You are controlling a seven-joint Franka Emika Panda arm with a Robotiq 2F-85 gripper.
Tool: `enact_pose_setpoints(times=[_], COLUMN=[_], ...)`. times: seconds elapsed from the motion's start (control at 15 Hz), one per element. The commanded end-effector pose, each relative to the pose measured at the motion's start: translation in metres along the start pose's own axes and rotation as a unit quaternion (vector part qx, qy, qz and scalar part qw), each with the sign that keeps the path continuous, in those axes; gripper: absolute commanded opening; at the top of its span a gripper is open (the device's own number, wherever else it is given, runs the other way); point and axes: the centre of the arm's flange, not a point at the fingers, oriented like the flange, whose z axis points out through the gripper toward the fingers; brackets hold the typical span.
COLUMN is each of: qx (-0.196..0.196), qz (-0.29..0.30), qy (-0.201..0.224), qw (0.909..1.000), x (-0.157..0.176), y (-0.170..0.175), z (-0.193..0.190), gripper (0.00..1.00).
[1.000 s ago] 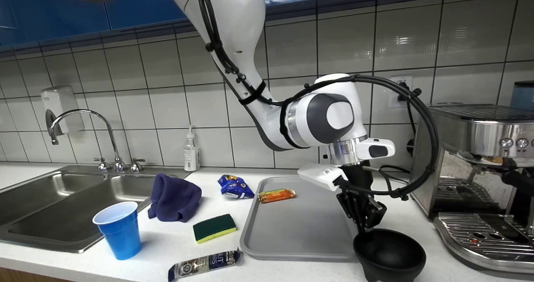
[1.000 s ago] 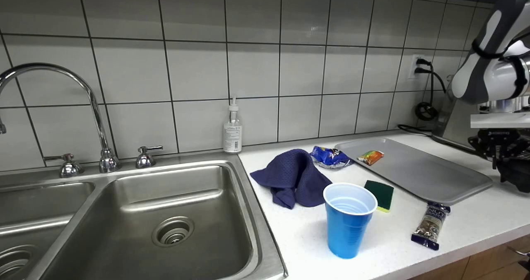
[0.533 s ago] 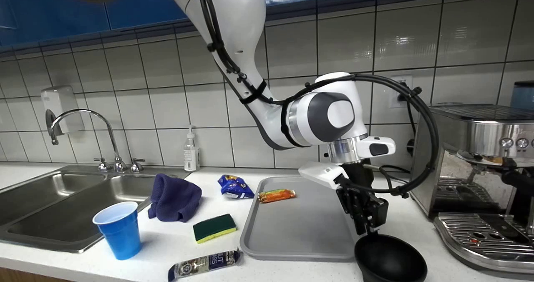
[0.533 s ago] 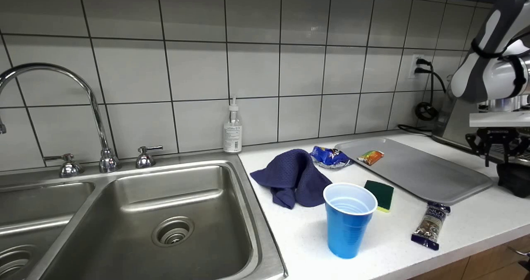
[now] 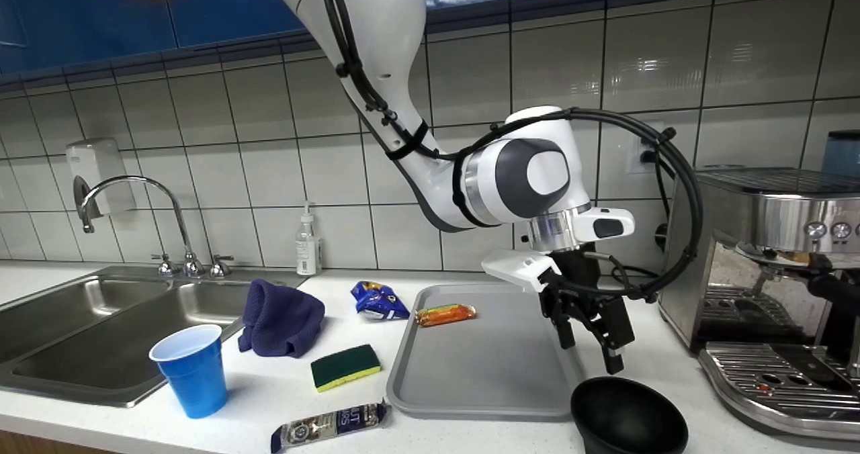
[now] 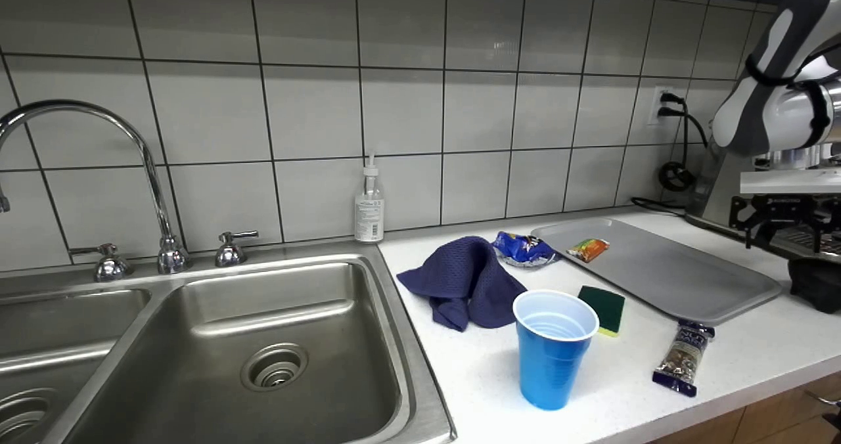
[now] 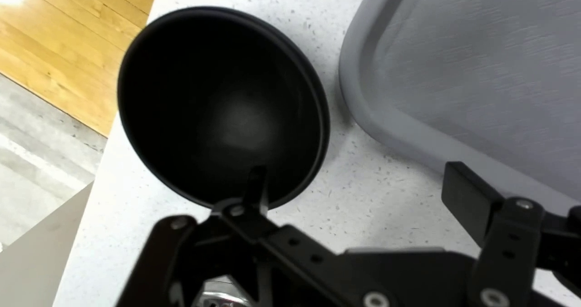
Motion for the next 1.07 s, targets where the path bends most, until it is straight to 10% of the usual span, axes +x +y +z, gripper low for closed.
enact_pose_setpoints(times=[0.0, 1.0], qx=[0.020, 0.041], qz=[-0.003, -0.047], qy=[0.006, 0.014], qw=[0.9998, 0.9980], x=[-0.007, -0.024], y=[-0.012, -0.061], z=[-0.026, -0.042], gripper=[1.00, 1.00])
